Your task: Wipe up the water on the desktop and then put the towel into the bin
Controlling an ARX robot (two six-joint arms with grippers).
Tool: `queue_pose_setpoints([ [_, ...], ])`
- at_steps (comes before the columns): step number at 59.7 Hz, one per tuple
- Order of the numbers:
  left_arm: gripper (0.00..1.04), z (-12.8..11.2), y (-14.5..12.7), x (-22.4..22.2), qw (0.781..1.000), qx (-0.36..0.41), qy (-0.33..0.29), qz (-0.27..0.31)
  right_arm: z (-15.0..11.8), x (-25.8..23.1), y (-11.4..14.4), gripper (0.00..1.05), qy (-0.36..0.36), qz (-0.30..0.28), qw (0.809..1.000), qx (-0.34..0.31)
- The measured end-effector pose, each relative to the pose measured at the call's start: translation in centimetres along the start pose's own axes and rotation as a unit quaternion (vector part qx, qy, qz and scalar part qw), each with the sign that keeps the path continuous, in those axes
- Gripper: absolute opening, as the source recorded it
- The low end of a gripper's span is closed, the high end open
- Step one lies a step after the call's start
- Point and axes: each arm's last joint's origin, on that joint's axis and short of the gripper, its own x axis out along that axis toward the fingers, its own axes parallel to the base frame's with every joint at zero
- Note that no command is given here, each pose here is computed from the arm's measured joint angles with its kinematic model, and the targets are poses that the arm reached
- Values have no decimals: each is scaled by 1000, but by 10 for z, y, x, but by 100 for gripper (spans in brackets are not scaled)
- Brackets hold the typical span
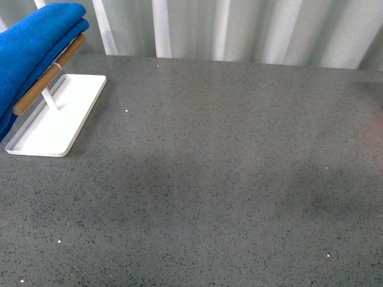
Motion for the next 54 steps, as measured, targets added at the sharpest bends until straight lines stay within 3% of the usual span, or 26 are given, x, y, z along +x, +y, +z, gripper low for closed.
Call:
queue_pose_setpoints([
  [54,98,0,0,0,1000,0,0,0,0,0,0,98,0,0,1000,0],
])
